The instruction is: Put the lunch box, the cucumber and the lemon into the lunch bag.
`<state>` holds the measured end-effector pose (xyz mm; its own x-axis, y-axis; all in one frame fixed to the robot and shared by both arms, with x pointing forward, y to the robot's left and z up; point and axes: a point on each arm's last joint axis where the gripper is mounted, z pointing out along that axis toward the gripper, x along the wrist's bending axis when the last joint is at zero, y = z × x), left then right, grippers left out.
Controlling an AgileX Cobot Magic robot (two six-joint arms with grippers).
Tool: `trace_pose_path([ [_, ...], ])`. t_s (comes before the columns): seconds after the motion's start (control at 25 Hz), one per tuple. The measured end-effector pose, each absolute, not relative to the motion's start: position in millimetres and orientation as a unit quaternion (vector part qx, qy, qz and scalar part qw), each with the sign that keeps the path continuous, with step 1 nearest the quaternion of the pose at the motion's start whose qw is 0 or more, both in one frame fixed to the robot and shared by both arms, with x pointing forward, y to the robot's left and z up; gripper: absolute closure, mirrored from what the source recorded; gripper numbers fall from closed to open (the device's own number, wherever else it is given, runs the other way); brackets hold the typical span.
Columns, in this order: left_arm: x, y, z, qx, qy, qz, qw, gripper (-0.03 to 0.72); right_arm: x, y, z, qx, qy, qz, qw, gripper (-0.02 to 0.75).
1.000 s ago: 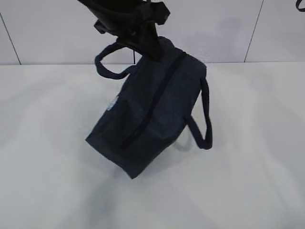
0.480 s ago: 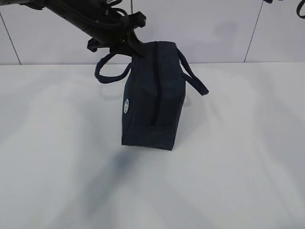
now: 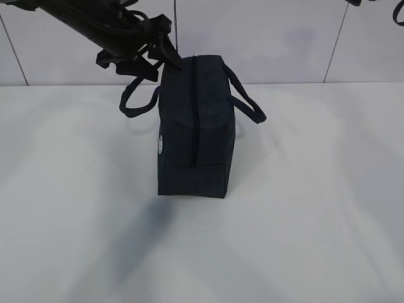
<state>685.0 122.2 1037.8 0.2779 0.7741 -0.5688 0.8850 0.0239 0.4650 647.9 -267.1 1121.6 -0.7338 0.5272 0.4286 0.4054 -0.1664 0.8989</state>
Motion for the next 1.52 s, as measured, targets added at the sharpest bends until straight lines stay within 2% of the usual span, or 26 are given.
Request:
trace_pose_path([
  [0.2,674,133,1075,0.712,0.568,-0.026,0.412,0.214,644,-267,1145,0.375,0.638,0.672,0.032,0.266],
  [0.44,646,147,1136,0.737,0.514,0.056,0.436,0.221,611,-266,1237,0.352,0.662,0.653,0.108,0.312],
  [0.68,603,161,1200,0.744,0.464,0.138,0.461,0.245,544,-264,1318,0.332,0.696,0.6,0.213,0.325],
  [0.92,541,164,1259,0.745,0.406,0.179,0.498,0.262,455,-268,1358,0.356,0.703,0.532,0.309,0.328],
  [1.12,480,160,1290,0.761,0.352,0.169,0.517,0.267,389,-265,1373,0.37,0.687,0.522,0.346,0.328],
  [1.24,444,157,1294,0.78,0.329,0.138,0.514,0.287,362,-263,1365,0.378,0.684,0.522,0.342,0.328],
  [1.36,411,159,1290,0.792,0.313,0.111,0.512,0.309,341,-260,1341,0.396,0.691,0.513,0.319,0.328],
  [1.52,368,179,1279,0.795,0.306,0.102,0.514,0.316,310,-258,1300,0.418,0.692,0.505,0.303,0.328],
])
